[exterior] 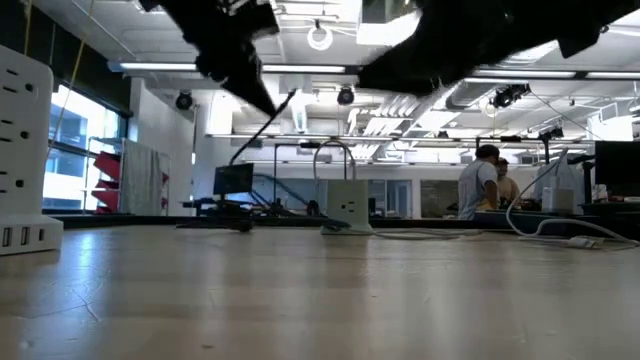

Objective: Insert USB
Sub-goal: Insert the black charger cable into the white outlet extension

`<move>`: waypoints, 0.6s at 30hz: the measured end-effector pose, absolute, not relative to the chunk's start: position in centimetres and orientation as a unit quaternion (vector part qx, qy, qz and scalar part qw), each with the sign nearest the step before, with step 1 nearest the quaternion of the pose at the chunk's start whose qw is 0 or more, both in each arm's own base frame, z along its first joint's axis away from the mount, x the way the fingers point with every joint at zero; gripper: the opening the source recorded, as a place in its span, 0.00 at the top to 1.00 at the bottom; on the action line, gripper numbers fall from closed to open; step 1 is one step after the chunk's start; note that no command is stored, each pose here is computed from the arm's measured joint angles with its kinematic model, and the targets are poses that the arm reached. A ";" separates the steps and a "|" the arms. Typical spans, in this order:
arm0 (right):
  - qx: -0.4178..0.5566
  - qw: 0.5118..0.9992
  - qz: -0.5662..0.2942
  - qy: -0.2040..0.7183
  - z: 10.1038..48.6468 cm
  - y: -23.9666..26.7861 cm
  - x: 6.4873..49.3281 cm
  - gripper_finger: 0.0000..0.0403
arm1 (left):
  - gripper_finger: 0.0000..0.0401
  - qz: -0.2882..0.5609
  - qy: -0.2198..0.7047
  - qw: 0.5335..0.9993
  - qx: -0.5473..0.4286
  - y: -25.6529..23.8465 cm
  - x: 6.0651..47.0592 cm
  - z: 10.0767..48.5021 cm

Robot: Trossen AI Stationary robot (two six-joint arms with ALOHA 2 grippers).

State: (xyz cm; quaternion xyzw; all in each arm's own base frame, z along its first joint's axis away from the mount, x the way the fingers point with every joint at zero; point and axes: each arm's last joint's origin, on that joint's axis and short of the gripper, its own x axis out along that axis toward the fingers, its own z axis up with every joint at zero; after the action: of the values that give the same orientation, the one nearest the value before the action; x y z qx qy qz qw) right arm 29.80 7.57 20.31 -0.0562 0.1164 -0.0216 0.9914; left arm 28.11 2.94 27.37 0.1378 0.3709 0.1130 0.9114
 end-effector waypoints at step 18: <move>-0.051 0.997 -0.053 0.026 19.1 7.6 31.9 0.52 | 1.00 0.085 0.179 0.979 0.050 -6.4 26.2 26.2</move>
State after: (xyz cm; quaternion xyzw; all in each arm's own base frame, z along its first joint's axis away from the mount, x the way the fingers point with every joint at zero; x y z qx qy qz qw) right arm 31.89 7.60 19.11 -0.0511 0.0263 -0.0533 0.9969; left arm 26.24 -6.40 26.16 0.0497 0.1786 0.0850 0.9790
